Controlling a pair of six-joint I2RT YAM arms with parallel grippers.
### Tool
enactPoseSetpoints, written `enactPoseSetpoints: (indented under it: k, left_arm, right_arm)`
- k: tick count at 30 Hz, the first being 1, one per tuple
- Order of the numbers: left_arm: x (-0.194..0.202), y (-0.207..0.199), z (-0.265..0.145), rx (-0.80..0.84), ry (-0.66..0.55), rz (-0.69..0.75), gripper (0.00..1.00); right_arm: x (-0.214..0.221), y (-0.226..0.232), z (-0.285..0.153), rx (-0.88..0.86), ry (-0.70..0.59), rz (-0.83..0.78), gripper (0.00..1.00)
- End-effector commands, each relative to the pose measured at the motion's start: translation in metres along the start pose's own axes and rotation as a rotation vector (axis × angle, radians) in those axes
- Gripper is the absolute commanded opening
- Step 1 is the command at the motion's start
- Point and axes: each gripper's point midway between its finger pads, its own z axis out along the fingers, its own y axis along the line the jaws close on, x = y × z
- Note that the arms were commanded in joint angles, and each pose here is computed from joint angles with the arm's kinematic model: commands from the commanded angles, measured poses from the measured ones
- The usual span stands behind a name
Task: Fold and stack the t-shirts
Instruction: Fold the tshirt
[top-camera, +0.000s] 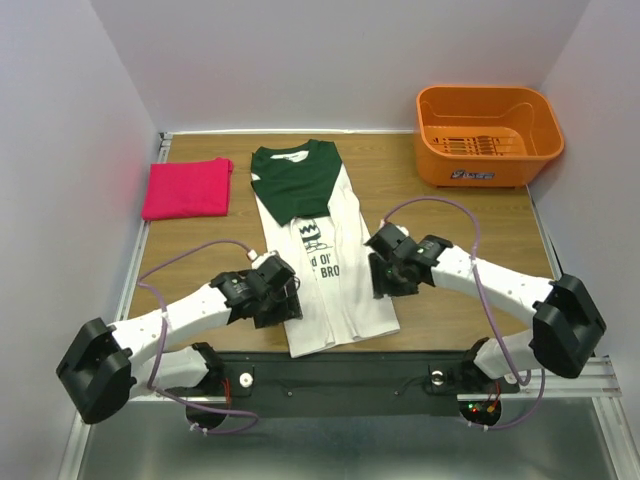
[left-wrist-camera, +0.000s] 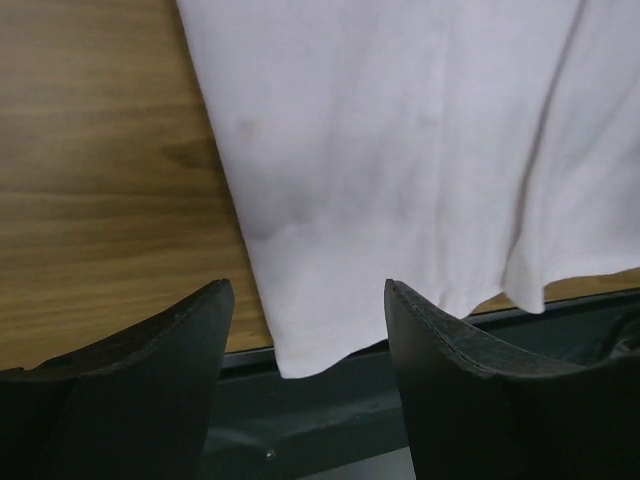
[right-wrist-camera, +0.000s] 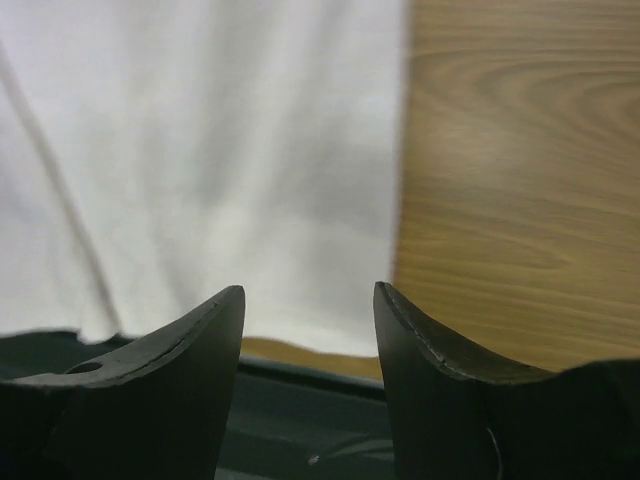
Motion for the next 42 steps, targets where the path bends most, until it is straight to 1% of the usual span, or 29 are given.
enactPoseSetpoints:
  k: [1,7,10,15,19,22,25,31,36,42]
  left_arm:
    - [0.017,0.005,-0.001,-0.113,0.031,-0.039,0.71]
    - [0.033,0.016,0.001,-0.176,0.075,-0.085,0.69]
    - [0.042,0.019,0.002,-0.191,0.108,-0.085,0.7]
    - [0.061,0.02,0.007,-0.22,0.169,-0.058,0.69]
    - [0.07,0.02,0.007,-0.235,0.194,-0.051,0.64]
    - [0.076,0.021,0.007,-0.24,0.204,-0.045,0.6]
    - [0.081,0.02,0.01,-0.244,0.22,-0.034,0.59]
    - [0.089,0.015,0.014,-0.252,0.238,0.012,0.56]
    - [0.091,0.016,0.016,-0.259,0.242,0.027,0.5]
    - [0.092,0.017,0.016,-0.246,0.24,0.022,0.46]
  right_arm:
    - [0.001,-0.041,0.0,0.078,0.001,0.064,0.61]
    - [0.018,-0.044,0.007,0.026,0.052,0.088,0.63]
    - [0.024,-0.036,0.011,-0.024,0.07,0.104,0.64]
    - [0.037,-0.04,0.017,-0.026,0.094,0.116,0.64]
    - [0.039,-0.04,0.016,-0.03,0.092,0.127,0.64]
    - [0.046,-0.031,0.015,-0.082,0.133,0.141,0.66]
    - [0.054,-0.029,0.018,-0.092,0.169,0.145,0.68]
    - [0.061,-0.03,0.022,-0.084,0.194,0.163,0.68]
    - [0.066,-0.023,0.025,-0.102,0.214,0.148,0.67]
    - [0.074,-0.016,0.031,-0.095,0.236,0.138,0.6]
